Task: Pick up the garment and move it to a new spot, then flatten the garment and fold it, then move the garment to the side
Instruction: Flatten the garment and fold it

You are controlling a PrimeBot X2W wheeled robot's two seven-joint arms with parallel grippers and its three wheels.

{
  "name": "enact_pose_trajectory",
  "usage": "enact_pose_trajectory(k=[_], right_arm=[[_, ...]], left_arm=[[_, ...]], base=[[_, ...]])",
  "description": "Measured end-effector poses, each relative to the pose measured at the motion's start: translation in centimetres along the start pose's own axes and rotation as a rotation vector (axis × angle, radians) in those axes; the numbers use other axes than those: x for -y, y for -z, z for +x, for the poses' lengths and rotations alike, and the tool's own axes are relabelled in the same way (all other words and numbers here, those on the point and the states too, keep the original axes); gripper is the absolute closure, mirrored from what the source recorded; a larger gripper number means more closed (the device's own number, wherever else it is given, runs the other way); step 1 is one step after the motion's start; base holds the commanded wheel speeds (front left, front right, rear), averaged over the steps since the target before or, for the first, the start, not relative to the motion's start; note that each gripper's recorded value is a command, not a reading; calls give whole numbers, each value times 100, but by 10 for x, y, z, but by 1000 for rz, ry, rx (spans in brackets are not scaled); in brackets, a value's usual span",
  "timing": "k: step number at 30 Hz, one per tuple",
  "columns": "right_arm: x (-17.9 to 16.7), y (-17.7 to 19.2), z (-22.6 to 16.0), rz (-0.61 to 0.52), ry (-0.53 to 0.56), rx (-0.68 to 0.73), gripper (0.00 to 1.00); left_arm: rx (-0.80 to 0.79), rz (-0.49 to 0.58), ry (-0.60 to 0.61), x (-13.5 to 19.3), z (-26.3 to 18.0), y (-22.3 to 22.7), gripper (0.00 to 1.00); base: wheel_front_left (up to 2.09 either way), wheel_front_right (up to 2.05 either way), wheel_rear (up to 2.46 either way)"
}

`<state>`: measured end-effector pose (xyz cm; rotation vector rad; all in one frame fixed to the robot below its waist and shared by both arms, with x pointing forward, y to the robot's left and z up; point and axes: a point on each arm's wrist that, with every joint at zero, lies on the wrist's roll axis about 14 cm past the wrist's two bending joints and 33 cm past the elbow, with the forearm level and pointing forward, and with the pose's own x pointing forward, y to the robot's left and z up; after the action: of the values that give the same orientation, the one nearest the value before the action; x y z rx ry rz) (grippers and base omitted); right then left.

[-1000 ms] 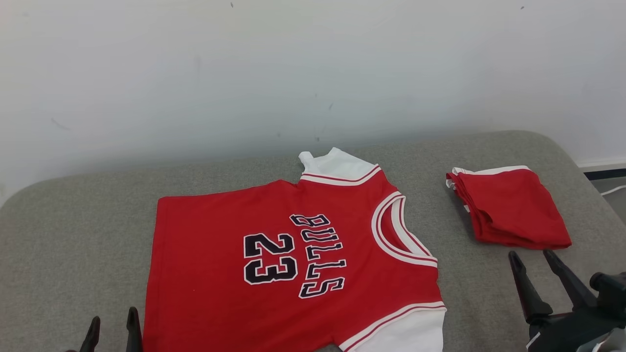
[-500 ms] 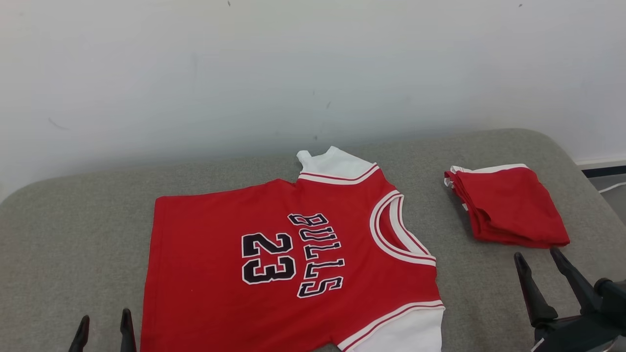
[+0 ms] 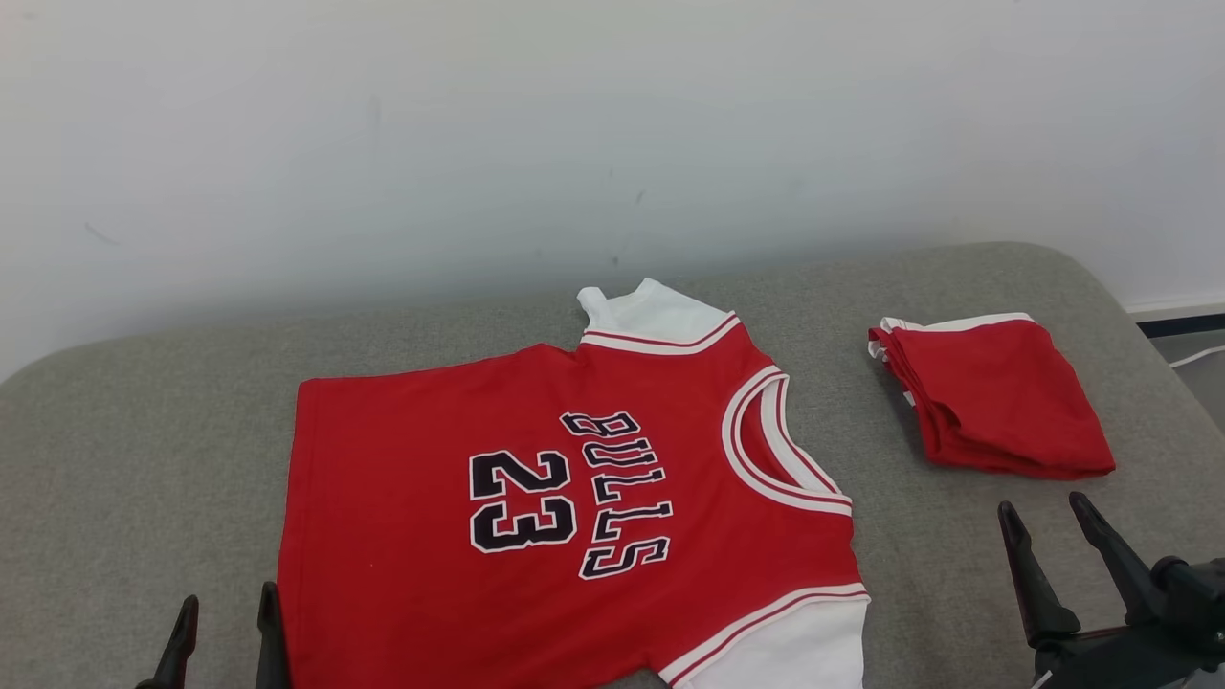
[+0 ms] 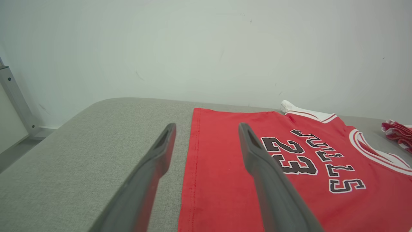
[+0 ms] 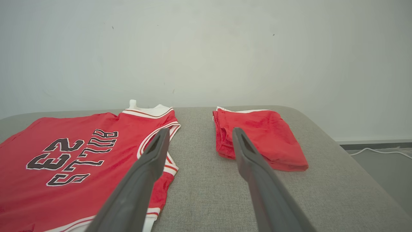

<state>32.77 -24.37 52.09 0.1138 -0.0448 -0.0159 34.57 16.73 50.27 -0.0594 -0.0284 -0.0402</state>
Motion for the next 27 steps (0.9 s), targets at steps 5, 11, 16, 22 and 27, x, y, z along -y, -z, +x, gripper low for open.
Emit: enact_pose_trajectory(k=[5,11,16,22,27], right_arm=[[-3,0,1,-1,-2,4,0],[-3,0,2,-2,0,6,0],[-3,0,2,-12,-2,3,0],[-3,0,3,-13,-1,2,0],[-4,0,3,-19,-3,0,0]], left_arm=[[3,-15,-6,1,1,-2,0],[-14,-26,-8,3,1,0,0],[-35,-16,-16,0,1,2,0],[-47,-8,-19,-1,1,3,0],[-59,0,-19,-2,0,4,0]], base=[[0,0,0],[0,0,0],[0,0,0],[0,0,0],[0,0,0]])
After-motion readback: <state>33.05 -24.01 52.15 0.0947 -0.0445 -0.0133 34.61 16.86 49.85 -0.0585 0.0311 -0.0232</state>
